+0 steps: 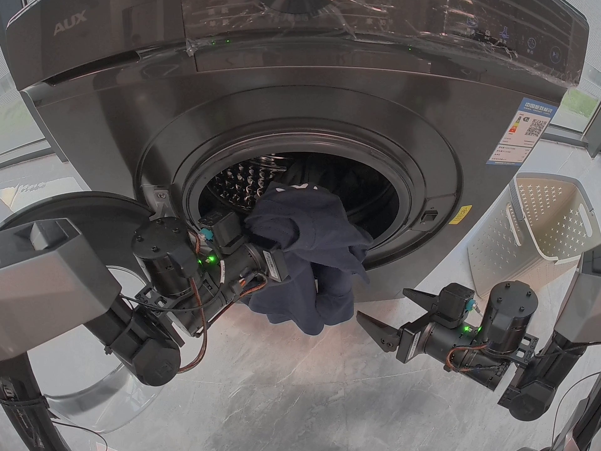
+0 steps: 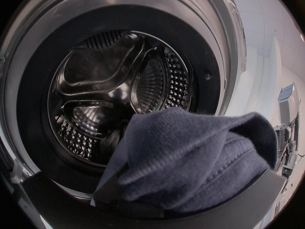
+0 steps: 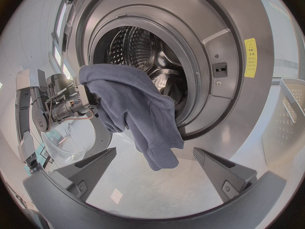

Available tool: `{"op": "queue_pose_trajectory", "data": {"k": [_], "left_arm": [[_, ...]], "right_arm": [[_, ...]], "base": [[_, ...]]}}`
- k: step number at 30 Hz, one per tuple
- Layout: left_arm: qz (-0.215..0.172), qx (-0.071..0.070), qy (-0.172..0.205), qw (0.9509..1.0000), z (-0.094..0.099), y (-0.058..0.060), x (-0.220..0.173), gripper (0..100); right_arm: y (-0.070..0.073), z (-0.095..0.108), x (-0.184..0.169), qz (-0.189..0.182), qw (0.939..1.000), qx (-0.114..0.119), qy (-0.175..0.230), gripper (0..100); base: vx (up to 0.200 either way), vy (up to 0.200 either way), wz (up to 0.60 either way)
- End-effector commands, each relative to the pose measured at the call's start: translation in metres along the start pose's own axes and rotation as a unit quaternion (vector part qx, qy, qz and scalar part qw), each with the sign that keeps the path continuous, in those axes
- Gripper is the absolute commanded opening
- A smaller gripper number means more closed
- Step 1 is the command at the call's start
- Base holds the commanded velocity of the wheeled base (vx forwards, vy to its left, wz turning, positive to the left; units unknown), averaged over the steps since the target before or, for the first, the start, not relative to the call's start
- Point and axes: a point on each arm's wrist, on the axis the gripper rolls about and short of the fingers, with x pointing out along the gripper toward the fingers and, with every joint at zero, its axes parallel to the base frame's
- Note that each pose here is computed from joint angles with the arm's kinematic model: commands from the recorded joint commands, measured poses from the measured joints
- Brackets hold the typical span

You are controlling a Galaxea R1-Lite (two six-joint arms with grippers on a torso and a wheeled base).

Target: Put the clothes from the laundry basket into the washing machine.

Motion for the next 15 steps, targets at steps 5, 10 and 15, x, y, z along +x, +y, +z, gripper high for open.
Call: {"op": "queue_pose_trajectory", "data": {"k": [5,10,15], "left_arm": [[0.014,0.008,0.025,0.9996,-0.015,-0.002,-0.014,0],[0.024,0.021,0.037,0.9988,-0.01,-0.003,-0.024,0],[0.022,0.024,0.034,0.9989,-0.011,-0.003,-0.021,0]], "right_arm": [[0.001,0.001,-0.001,0.002,1.0,0.0,-0.002,100],[0.002,0.001,0.0,0.003,1.0,0.0,-0.003,100],[0.003,0.0,-0.001,0.005,1.0,-0.001,0.0,100]], "base": [[0.0,0.0,0.0],[0.12,0.0,0.0],[0.2,0.0,0.0]]}}
